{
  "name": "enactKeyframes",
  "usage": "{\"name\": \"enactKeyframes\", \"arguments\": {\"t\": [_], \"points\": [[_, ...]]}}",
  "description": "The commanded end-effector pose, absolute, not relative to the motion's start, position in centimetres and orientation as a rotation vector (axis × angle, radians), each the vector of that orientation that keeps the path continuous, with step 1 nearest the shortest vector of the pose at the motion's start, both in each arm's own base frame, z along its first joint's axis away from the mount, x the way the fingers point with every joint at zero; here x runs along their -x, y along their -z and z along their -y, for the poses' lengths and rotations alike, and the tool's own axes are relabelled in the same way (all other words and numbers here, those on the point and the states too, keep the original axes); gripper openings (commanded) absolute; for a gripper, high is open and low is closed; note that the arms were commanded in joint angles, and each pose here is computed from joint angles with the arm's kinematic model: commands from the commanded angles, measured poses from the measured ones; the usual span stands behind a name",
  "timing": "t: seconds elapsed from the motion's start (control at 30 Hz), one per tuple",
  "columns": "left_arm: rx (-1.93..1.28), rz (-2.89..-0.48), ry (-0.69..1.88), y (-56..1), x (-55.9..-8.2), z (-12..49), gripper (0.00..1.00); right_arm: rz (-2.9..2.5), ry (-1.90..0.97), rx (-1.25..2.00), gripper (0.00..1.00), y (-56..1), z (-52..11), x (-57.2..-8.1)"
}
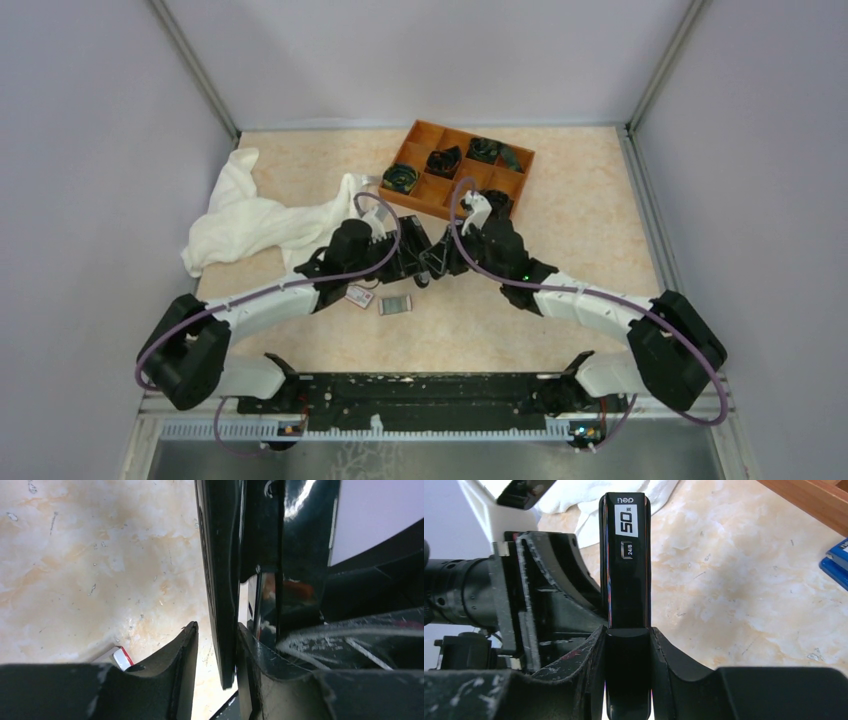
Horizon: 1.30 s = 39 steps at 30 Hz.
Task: Load the staples into the stapler
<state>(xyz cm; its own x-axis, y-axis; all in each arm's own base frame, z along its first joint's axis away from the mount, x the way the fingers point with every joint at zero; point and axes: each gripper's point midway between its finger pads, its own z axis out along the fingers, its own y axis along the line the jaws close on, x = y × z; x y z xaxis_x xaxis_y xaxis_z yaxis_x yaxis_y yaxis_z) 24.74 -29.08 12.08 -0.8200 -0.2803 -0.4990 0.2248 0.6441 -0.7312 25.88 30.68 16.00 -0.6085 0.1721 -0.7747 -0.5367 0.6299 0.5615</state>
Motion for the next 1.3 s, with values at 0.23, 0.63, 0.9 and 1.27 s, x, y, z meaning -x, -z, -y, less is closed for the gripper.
{"name": "enactKeyframes", "arguments": {"t": [0.23,0.63,0.9,1.27], "points": [[0.074,-2.253,0.954,-11.8,-26.3,27.7,0.02,-1.746,-1.080,0.415,0.00,-23.2,-31.9,-25.5],[0.009,-2.238,0.684,-11.5,-26.6,23.3,0.00,-1.847,-1.031,0.495,0.00,-22.7,-27.5,-27.6],[-0.164,-2.259,0.737,-11.3,-25.0,24.2,0.00,-1.869,-0.946,0.477,0.00,-24.5,-25.6,-30.2],[-0.427,-2.222,0.864,-11.9,-22.4,27.5,0.00,-1.881,-0.904,0.434,0.00,-26.9,-22.8,-35.6]]}}
